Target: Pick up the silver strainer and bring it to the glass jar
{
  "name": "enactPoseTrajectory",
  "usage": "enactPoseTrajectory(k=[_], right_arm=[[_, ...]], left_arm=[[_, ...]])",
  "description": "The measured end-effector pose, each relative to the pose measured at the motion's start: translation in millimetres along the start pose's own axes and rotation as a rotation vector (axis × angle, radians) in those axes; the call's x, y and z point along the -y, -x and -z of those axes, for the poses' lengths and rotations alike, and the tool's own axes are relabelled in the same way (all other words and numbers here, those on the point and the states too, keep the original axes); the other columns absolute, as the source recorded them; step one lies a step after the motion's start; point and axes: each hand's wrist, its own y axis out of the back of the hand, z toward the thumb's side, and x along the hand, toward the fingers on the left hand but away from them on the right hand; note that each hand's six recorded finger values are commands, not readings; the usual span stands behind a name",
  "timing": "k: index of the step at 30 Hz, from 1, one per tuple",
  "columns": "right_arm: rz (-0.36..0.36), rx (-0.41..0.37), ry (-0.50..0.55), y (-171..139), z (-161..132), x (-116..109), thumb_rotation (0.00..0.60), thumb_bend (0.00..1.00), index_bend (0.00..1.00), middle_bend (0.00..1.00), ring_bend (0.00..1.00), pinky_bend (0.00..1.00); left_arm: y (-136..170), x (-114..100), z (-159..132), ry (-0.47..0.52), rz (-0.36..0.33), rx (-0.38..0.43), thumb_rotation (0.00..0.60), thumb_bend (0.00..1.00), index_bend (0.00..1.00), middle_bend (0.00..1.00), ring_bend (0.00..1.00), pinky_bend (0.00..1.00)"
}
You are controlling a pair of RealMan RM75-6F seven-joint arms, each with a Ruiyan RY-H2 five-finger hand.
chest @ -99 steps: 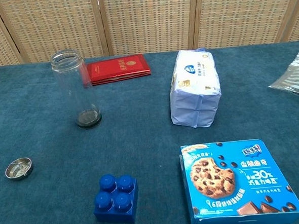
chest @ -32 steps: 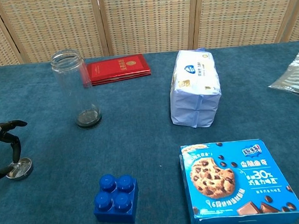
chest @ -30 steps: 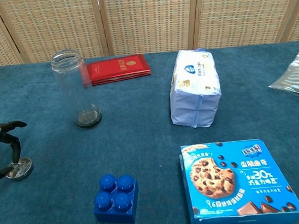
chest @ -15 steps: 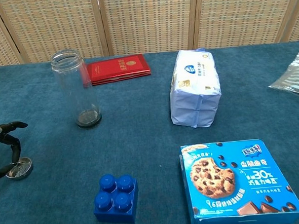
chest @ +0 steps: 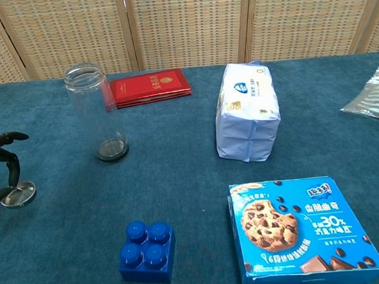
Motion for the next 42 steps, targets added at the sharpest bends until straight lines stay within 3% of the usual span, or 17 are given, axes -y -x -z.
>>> enactPoseTrajectory(k=[7, 14, 18, 26, 35, 42], right_arm=[[0.001, 0.001, -0.003, 0, 0, 1, 0.6, 0.0, 0.06, 0.0, 0.0, 0.0], [0.003, 0.012, -0.005, 2, 3, 1, 0.6, 0.0, 0.06, 0.0, 0.0, 0.0], [0.001, 0.021, -0.005, 3, 5, 2, 0.6, 0.0, 0.06, 0.0, 0.0, 0.0], [-0.006, 0.033, -0.008, 6, 9, 4, 0.6, 0.0, 0.06, 0.0, 0.0, 0.0], [-0.009, 0.046, -0.002, 7, 13, 3, 0.6, 0.0, 0.06, 0.0, 0.0, 0.0], [-0.005, 0.054, 0.004, 8, 16, 2, 0.6, 0.0, 0.06, 0.0, 0.0, 0.0]], left_arm=[[2, -59, -14, -0.015, -0.112, 0.053, 0.6, 0.48, 0.59, 0.0, 0.0, 0.0], [-7, -152, -57, -0.059, -0.26, 0.161, 0.6, 0.48, 0.59, 0.0, 0.0, 0.0], [-17, -174, -70, -0.082, -0.275, 0.158, 0.6, 0.48, 0.59, 0.0, 0.0, 0.0], [-46, -192, -93, -0.066, -0.232, 0.131, 0.6, 0.48, 0.59, 0.0, 0.0, 0.0], [-82, -181, -99, -0.014, -0.185, 0.092, 0.6, 0.48, 0.59, 0.0, 0.0, 0.0], [-90, -170, -104, -0.006, -0.156, 0.089, 0.6, 0.48, 0.59, 0.0, 0.0, 0.0]])
